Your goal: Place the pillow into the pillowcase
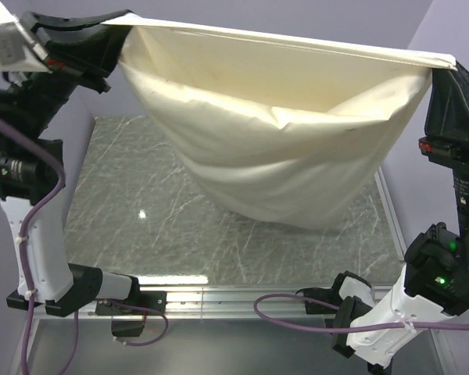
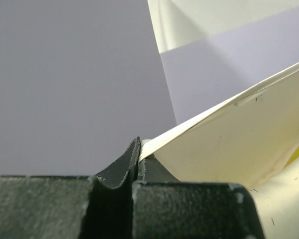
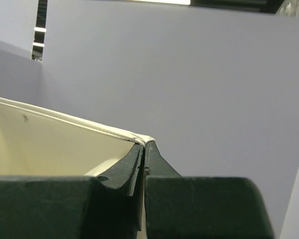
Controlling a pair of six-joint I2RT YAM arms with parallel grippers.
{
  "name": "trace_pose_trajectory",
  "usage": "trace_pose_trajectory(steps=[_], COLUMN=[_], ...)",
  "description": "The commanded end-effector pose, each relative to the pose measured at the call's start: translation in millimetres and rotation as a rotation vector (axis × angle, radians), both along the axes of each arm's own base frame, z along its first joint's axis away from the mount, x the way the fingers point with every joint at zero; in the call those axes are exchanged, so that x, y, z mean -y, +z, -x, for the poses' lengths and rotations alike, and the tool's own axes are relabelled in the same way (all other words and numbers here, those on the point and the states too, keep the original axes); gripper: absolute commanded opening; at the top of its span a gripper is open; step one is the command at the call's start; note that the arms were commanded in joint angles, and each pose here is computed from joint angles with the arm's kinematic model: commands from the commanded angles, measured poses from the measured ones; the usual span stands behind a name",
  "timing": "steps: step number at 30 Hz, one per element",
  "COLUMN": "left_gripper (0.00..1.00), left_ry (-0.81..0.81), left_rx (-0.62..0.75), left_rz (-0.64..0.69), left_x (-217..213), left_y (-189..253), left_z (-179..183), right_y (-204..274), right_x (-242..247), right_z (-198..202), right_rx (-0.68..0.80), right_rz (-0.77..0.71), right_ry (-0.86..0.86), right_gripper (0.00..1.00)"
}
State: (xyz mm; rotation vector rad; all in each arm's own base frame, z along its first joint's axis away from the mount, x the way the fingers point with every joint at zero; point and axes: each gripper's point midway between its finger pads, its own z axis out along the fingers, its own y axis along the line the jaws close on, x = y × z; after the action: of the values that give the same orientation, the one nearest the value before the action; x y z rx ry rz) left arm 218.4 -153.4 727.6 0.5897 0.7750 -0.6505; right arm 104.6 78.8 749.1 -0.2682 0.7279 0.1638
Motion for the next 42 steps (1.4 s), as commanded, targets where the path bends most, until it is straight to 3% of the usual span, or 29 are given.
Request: trace_pose_trajectory(steps=[1, 5, 8, 13, 18, 20, 22, 23, 24, 26, 27, 29, 31, 32, 34, 35, 38, 42], left_gripper=[0.01, 0.00, 0.00, 0.01, 0.01, 0.00, 0.11, 0.23, 0.59, 0.81, 0.98, 0.99, 0.99, 0.99, 0.99, 0.99, 0.99, 0.99], left_ry=[0.373, 0.451, 0.477, 0.512, 0.510, 0.543, 0.590, 0.614, 0.628, 0.646, 0.646, 0.635, 0.608, 0.568, 0.544, 0.553, 0.603, 0.517], left_rx=[0.004, -0.031, -0.083, -0.266, -0.512, -0.540, -0.548, -0.580, -0.605, -0.661, -0.705, -0.710, -0.770, -0.802, -0.925, -0.959, -1.110, -1.152], left_rz=[0.222, 0.228, 0.202, 0.093, -0.021, -0.052, -0.080, -0.092, -0.096, -0.131, -0.153, -0.220, -0.278, -0.302, -0.350, -0.353, -0.281, -0.182], left_x=[-71.2, -81.0, -79.9, -69.8, -48.0, -45.1, -46.7, -46.0, -48.3, -53.0, -54.3, -57.4, -58.5, -54.1, -56.2, -59.8, -91.3, -115.1], left_y=[24.5, 12.4, -12.3, -96.5, -213.6, -240.9, -271.6, -287.2, -300.5, -318.3, -330.6, -338.5, -352.8, -359.0, -383.9, -390.6, -413.8, -408.5], left_z=[-44.1, -73.9, -110.3, -214.5, -335.7, -368.8, -411.2, -420.8, -429.3, -424.9, -408.7, -384.9, -344.8, -330.4, -296.5, -289.4, -275.2, -276.3], right_y=[29.3, -5.7, -54.7, -184.7, -318.5, -361.2, -416.7, -431.6, -462.2, -488.5, -507.5, -536.2, -584.6, -597.3, -615.5, -613.6, -586.9, -543.6], right_x=[94.1, 113.5, 133.7, 115.1, 158.5, 185.2, 207.9, 217.7, 224.9, 251.6, 259.4, 268.2, 253.4, 243.5, 229.1, 231.5, 246.6, 232.4], right_z=[-42.1, -105.9, -167.0, -262.5, -328.0, -330.4, -327.2, -322.2, -314.0, -292.0, -276.4, -252.1, -212.8, -198.9, -169.0, -166.2, -170.8, -186.4], right_rx=[0.114, -0.072, -0.241, -0.560, -0.882, -1.005, -1.134, -1.165, -1.230, -1.310, -1.365, -1.476, -1.723, -1.798, -1.938, -1.942, -1.858, -1.775], right_rz=[-0.269, -0.292, -0.293, -0.209, -0.186, -0.184, -0.143, -0.126, -0.097, -0.054, -0.032, 0.087, 0.186, 0.283, 0.338, 0.336, 0.293, 0.225], right_ry=[-0.228, -0.165, -0.211, -0.249, -0.543, -0.682, -0.772, -0.806, -0.833, -0.889, -0.908, -0.908, -0.789, -0.698, -0.622, -0.634, -0.713, -0.660], right_gripper=[0.00, 0.00, 0.00, 0.00, 0.00, 0.00, 0.00, 0.00, 0.00, 0.00, 0.00, 0.00, 0.00, 0.12, 0.50, 0.60, 0.56, 0.67])
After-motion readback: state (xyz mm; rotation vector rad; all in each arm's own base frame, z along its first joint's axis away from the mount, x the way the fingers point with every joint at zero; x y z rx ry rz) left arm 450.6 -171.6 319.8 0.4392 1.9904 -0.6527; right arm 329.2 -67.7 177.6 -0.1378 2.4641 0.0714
